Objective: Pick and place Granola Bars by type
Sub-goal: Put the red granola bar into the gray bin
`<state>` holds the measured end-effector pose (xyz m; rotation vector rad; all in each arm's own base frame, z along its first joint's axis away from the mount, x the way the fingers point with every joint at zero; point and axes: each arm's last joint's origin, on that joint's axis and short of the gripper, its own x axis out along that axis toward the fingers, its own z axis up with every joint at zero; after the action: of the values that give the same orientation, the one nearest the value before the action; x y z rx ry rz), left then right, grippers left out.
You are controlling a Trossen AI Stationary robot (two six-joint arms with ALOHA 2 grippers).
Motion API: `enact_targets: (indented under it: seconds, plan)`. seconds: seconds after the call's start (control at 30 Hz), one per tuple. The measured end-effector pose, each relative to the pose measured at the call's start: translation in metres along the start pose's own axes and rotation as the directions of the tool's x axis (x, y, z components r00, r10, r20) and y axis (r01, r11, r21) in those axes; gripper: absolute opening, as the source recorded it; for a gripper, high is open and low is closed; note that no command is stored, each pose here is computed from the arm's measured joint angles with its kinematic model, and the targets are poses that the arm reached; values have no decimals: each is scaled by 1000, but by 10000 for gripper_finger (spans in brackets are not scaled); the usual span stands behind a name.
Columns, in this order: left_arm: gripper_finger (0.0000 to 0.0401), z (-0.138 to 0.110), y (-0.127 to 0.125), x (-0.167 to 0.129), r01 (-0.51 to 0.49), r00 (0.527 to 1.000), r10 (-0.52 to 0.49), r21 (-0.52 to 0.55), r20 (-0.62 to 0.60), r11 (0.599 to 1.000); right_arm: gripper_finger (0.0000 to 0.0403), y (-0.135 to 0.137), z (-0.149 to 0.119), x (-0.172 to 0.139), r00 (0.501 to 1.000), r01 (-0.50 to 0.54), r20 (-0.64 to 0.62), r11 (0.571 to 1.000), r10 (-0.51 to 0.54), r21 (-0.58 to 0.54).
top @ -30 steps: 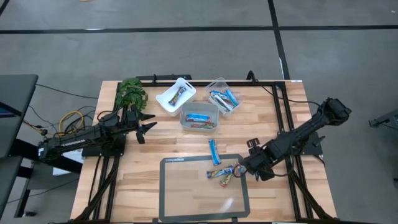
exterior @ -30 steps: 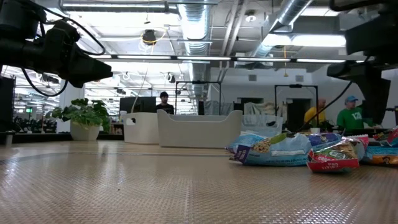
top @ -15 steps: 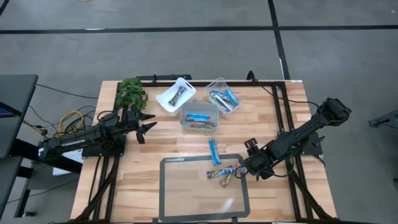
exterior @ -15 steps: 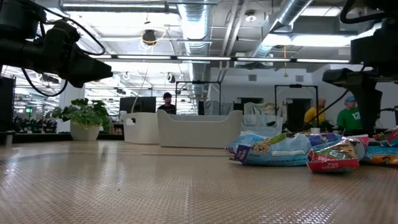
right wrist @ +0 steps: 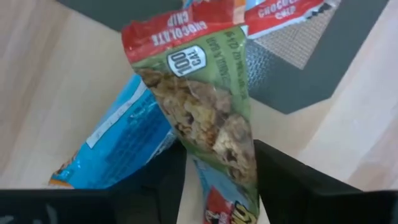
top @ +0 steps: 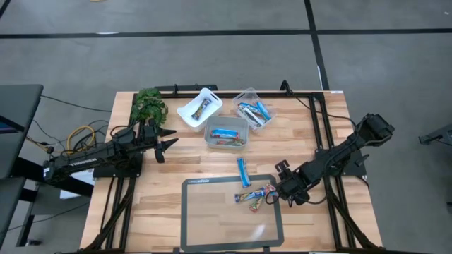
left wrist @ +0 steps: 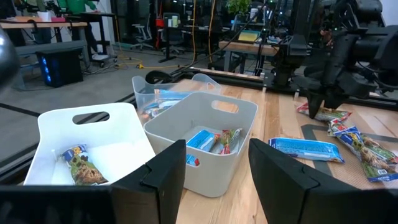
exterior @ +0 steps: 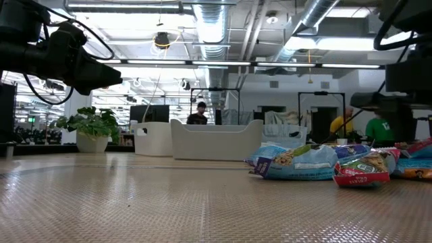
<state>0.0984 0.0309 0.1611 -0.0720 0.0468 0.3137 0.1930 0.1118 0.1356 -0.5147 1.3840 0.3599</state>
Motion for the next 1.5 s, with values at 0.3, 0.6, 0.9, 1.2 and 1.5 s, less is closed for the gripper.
enact_targets:
  seconds: [0.3, 0.6, 0.9, 1.2, 1.5]
  plan:
    - [169, 0, 0, 0, 0, 1000, 0, 0, 0, 1000, 63, -4, 3, 2, 1000, -9, 22, 997, 7, 83]
    - [169, 0, 0, 0, 0, 1000, 0, 0, 0, 1000, 5, -18, 11, -4, 988, 31, 142, 976, -63, 217]
    - [169, 0, 0, 0, 0, 1000, 0, 0, 0, 1000, 31, -60, 22, -41, 840, 122, 411, 861, -354, 493]
    - [169, 0, 0, 0, 0, 1000, 0, 0, 1, 1000, 14, -133, 20, -71, 556, 111, 532, 691, -639, 714]
    - [169, 0, 0, 0, 0, 1000, 0, 0, 0, 1000, 23, -193, -6, -80, 377, 116, 428, 500, -822, 858]
